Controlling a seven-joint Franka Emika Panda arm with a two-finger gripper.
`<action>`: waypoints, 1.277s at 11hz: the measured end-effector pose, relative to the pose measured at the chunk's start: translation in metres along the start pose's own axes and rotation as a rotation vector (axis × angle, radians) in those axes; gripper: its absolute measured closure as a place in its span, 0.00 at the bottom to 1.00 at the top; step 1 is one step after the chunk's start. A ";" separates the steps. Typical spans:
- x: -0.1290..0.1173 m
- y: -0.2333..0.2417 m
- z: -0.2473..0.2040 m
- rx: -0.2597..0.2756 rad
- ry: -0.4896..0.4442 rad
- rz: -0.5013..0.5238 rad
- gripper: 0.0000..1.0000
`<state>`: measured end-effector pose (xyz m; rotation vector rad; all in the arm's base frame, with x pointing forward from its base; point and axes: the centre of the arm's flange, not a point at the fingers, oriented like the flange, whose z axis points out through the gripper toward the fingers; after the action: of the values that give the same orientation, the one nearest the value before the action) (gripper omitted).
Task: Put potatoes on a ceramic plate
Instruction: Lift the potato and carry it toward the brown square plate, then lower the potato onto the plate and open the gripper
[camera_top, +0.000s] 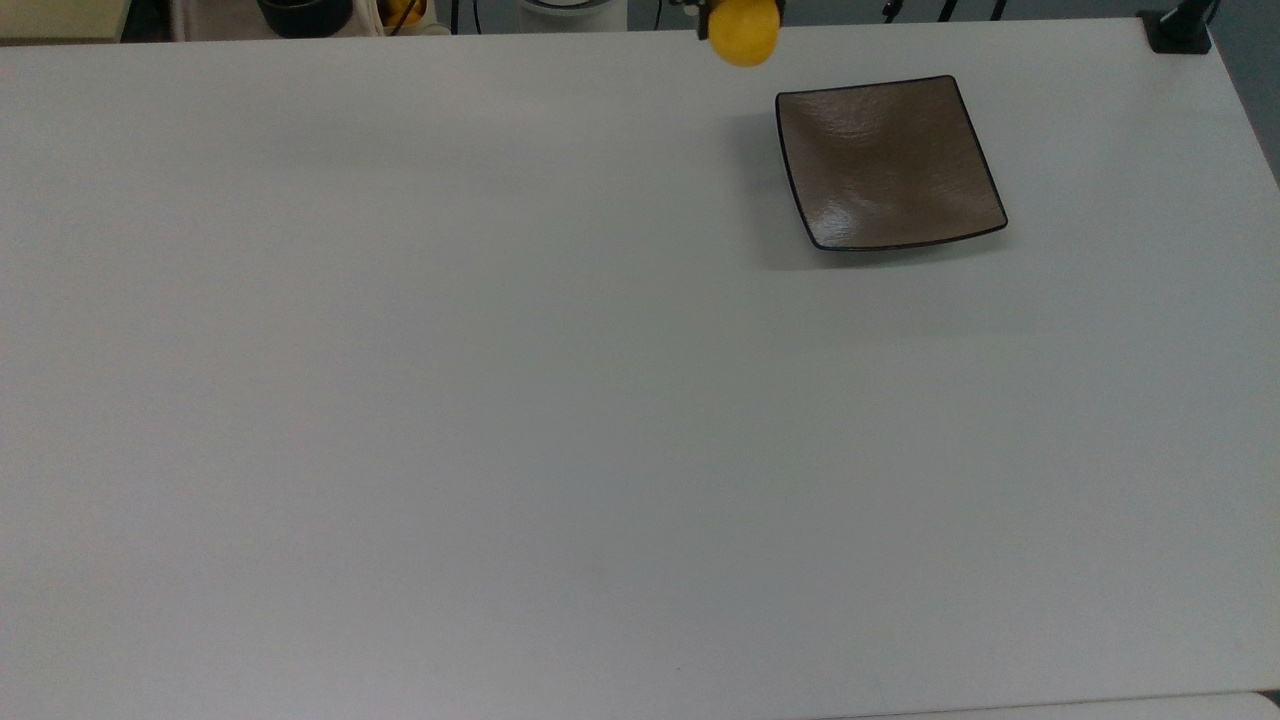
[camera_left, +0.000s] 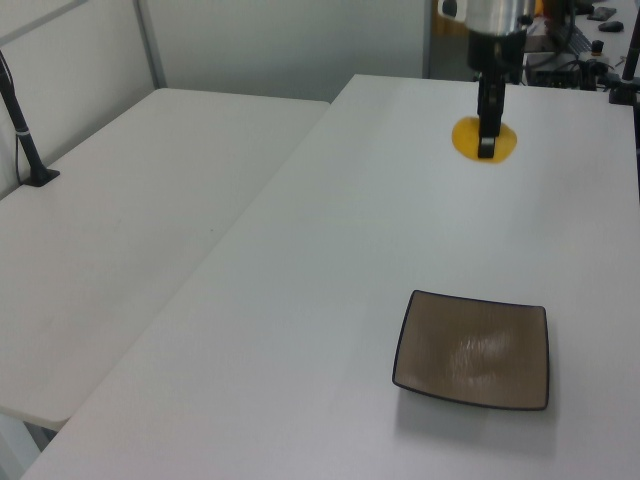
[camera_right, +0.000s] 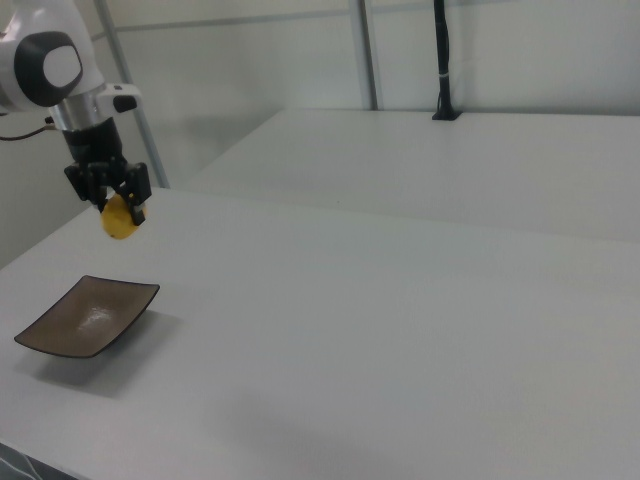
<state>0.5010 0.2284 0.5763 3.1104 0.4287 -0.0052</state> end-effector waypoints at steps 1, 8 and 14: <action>0.002 -0.020 0.016 0.003 -0.031 -0.012 0.40; 0.012 -0.109 0.150 0.016 -0.134 0.066 0.40; 0.012 -0.141 0.211 0.039 -0.129 0.110 0.33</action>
<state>0.4742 0.3671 0.3653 3.1423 0.2572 -0.2148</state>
